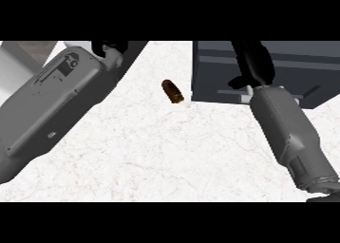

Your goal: Pick up the can, place it into the drawer and close the drawer

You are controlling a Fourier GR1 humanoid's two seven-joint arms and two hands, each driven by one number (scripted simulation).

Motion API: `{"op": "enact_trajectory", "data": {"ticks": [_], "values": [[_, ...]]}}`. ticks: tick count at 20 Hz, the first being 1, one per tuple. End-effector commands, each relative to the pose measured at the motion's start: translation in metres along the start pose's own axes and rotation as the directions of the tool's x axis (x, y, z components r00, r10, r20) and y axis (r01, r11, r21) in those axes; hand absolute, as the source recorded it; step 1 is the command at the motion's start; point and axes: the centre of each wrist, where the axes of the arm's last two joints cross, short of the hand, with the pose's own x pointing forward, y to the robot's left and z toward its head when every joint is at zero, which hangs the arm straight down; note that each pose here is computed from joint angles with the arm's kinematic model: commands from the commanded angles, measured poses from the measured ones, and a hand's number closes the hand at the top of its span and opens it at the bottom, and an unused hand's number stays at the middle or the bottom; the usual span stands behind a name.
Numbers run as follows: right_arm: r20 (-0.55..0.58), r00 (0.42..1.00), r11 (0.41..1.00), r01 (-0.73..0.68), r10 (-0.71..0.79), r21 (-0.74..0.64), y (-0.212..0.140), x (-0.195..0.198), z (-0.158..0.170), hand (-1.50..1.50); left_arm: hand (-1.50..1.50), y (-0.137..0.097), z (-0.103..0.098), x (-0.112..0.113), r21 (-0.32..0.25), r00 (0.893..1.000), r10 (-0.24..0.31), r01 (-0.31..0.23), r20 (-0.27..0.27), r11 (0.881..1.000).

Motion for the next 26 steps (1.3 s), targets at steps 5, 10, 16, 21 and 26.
{"op": "enact_trajectory", "data": {"ticks": [5, 10, 16, 21, 26], "values": [[-0.044, 0.999, 0.997, -0.009, 0.006, -0.071, -0.01, 0.01, -0.026, -1.5, -1.5, 0.006, 0.009, -0.005, -0.027, 1.0, -0.009, 0.01, 0.029, 1.0], [-0.066, 0.997, 0.995, -0.044, 0.038, -0.093, -0.019, -0.007, -0.031, -1.5, -1.5, 0.014, 0.002, 0.023, -0.022, 1.0, 0.013, -0.013, 0.015, 1.0], [-0.09, 0.995, 0.995, -0.052, 0.044, -0.084, -0.05, 0.002, -0.061, -1.5, -1.5, 0.002, 0.016, 0.023, -0.056, 1.0, 0.0, 0.001, 0.011, 0.998], [-0.045, 0.995, 0.996, 0.094, -0.094, -0.011, -0.046, 0.001, -0.058, -1.5, -1.5, 0.025, 0.016, 0.019, -0.056, 1.0, 0.0, 0.001, 0.026, 0.998], [-0.098, 0.883, 0.888, 0.458, -0.459, -0.035, -0.047, 0.019, -0.065, -1.5, -1.5, 0.014, 0.018, 0.02, -0.048, 1.0, -0.004, 0.005, 0.024, 0.999]]}}
